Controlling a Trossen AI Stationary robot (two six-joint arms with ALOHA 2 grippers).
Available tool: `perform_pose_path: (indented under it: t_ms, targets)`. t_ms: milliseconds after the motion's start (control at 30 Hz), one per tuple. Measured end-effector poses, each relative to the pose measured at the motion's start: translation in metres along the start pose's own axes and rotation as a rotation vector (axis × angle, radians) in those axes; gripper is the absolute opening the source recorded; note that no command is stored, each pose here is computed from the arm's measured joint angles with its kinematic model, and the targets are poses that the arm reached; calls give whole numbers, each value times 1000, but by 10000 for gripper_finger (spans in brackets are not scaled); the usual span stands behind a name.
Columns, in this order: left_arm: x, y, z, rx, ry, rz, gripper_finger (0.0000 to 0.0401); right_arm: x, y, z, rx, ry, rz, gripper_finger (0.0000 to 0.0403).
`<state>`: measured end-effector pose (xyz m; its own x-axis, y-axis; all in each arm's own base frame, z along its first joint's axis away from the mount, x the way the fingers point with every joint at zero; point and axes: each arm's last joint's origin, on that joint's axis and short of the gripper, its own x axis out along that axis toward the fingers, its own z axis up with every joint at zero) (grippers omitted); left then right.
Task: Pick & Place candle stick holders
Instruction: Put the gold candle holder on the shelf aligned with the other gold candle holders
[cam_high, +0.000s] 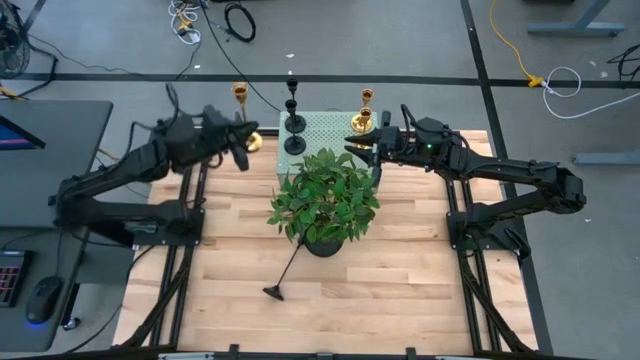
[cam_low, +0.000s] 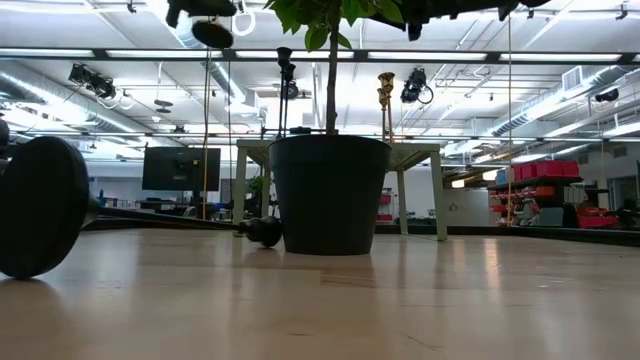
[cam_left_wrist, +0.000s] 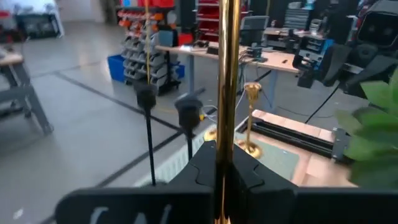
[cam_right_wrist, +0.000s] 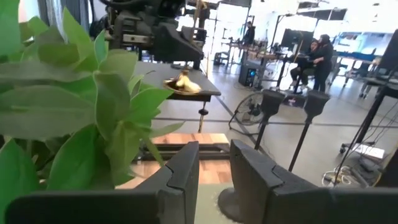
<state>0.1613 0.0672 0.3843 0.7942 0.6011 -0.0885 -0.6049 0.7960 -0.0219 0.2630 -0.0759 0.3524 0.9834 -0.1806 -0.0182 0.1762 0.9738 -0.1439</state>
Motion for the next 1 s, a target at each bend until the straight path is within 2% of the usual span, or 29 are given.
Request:
perform_pose_path:
  t_ms: [200,467,733,1000]
  targets:
    - [45,22,16,85,-6,2,8,0,0,3,-4,-28,-4,91]
    - [110,40,39,98,-15,-176,9,0,-2,6,-6,-63,-17,91]
    - [160,34,50,94,-20,-343,8,-4,-17,17,-26,-176,-153,91]
    - [179,19,54,99,-31,-407,8,-10,-36,25,-3,-292,-230,91]
